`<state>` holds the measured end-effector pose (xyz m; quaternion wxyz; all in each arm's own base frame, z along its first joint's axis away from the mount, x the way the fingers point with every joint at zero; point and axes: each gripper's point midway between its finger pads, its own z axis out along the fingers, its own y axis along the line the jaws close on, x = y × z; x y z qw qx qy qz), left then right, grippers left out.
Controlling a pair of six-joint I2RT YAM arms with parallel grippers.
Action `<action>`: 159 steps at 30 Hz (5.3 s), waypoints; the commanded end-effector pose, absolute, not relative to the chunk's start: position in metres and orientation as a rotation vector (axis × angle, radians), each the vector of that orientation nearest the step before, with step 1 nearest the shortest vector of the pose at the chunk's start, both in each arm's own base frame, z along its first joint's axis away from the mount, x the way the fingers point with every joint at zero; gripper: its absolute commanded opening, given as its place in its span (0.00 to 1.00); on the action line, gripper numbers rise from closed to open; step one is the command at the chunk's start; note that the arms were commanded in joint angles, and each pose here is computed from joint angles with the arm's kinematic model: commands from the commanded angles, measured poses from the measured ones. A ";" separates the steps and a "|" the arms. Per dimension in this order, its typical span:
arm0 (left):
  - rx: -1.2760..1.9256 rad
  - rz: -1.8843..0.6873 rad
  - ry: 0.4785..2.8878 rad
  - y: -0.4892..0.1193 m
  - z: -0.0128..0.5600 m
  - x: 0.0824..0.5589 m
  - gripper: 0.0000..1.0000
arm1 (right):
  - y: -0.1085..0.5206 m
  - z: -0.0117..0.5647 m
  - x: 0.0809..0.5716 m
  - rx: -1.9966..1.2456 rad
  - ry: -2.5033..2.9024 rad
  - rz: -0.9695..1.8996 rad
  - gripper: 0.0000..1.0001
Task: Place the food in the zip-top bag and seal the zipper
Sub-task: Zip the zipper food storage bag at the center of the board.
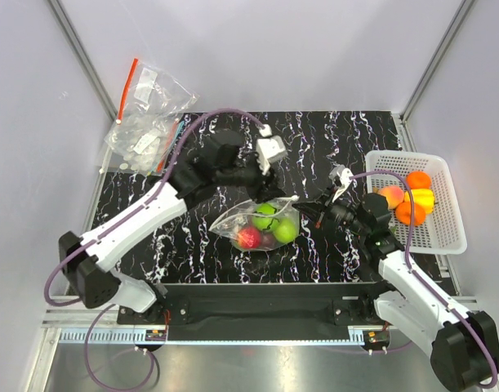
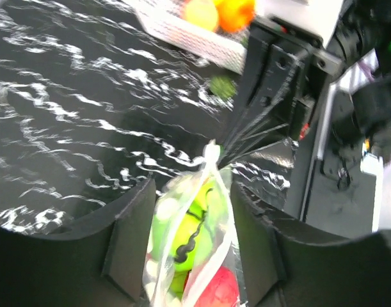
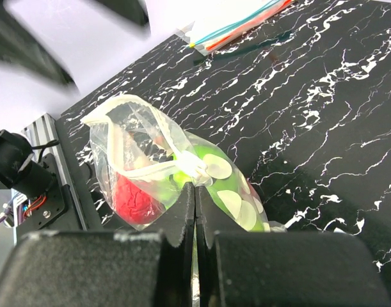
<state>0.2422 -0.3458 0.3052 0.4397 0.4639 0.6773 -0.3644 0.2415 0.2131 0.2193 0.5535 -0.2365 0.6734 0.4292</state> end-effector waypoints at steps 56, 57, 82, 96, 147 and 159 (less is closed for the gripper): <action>1.335 -0.745 1.774 -0.394 0.260 0.242 0.32 | 0.215 0.231 0.233 -0.568 1.542 1.029 0.00; 1.335 -0.748 1.782 -0.395 0.258 0.242 0.30 | 0.215 0.231 0.233 -0.567 1.543 1.028 0.00; 1.396 -0.763 1.802 -0.387 0.250 0.232 0.00 | 0.212 0.230 0.236 -0.535 1.552 1.009 0.00; 1.301 -0.666 1.876 -0.352 0.237 0.233 0.00 | 0.177 0.225 0.261 -0.303 1.611 0.805 0.00; 1.504 -0.780 1.731 -0.359 0.316 0.185 0.02 | 0.237 0.279 0.193 -0.925 1.329 1.134 0.48; 1.497 -0.776 1.724 -0.353 0.319 0.182 0.09 | 0.246 0.266 0.194 -0.932 1.369 1.162 0.00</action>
